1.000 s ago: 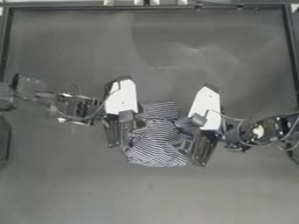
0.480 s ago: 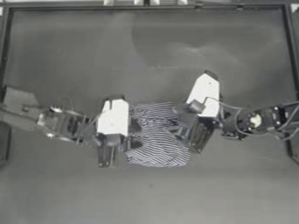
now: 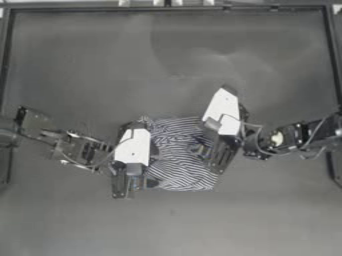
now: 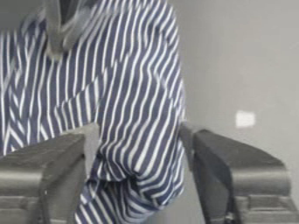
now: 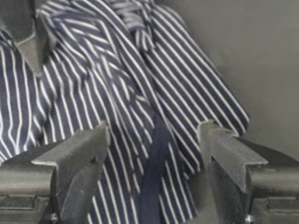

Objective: Fold shirt

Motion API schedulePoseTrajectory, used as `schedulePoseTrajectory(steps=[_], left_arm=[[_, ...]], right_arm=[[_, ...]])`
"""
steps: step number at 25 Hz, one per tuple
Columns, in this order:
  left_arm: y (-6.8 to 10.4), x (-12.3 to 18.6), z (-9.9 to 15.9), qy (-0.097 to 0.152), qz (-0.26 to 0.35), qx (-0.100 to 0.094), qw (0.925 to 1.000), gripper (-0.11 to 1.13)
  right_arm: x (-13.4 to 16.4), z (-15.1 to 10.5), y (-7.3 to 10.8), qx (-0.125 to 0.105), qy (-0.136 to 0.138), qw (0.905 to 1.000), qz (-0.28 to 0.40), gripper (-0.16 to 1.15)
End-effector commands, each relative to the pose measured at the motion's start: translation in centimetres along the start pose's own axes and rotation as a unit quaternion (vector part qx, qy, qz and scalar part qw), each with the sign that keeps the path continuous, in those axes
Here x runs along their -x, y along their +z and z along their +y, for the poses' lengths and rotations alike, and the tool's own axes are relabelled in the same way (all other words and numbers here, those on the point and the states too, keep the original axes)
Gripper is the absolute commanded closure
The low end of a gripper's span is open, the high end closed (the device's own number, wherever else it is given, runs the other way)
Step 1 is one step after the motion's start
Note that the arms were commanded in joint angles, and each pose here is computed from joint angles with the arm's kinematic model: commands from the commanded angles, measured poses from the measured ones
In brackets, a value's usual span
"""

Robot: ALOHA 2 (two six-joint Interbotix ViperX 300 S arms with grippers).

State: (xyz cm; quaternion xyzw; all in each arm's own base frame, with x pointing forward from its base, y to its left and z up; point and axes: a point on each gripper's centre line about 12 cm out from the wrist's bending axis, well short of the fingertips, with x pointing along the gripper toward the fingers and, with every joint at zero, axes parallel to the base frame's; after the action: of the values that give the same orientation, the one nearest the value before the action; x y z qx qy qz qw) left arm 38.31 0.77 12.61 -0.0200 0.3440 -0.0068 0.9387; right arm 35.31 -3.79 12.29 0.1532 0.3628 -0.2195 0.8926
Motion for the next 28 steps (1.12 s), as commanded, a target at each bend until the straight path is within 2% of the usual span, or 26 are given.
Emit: schedulePoseTrajectory(steps=[1,11,17,20,28], left_arm=[[0.1,0.0,0.0,0.000,-0.003,0.004,1.0000,0.11],[-2.5,-1.5,0.2,0.001,0.036,0.016,0.9992,0.11],[-2.7,-1.7,0.2,0.002,0.041,0.016,0.9990,0.11],[-1.9,-1.4,0.2,0.003,0.029,0.016,0.9994,0.11],[2.2,1.6,0.0,0.002,-0.035,0.007,0.9993,0.11]], right_arm=[[0.0,0.3,0.7,-0.006,0.003,0.9999,-0.008,0.06],[-1.5,0.1,-0.5,-0.007,-0.002,0.9998,0.019,0.06],[-1.8,0.2,-0.8,-0.006,-0.001,0.9997,0.024,0.06],[-1.5,0.5,-0.3,-0.006,0.006,0.9998,0.017,0.06],[0.6,1.0,1.9,-0.005,0.030,0.9994,-0.019,0.06]])
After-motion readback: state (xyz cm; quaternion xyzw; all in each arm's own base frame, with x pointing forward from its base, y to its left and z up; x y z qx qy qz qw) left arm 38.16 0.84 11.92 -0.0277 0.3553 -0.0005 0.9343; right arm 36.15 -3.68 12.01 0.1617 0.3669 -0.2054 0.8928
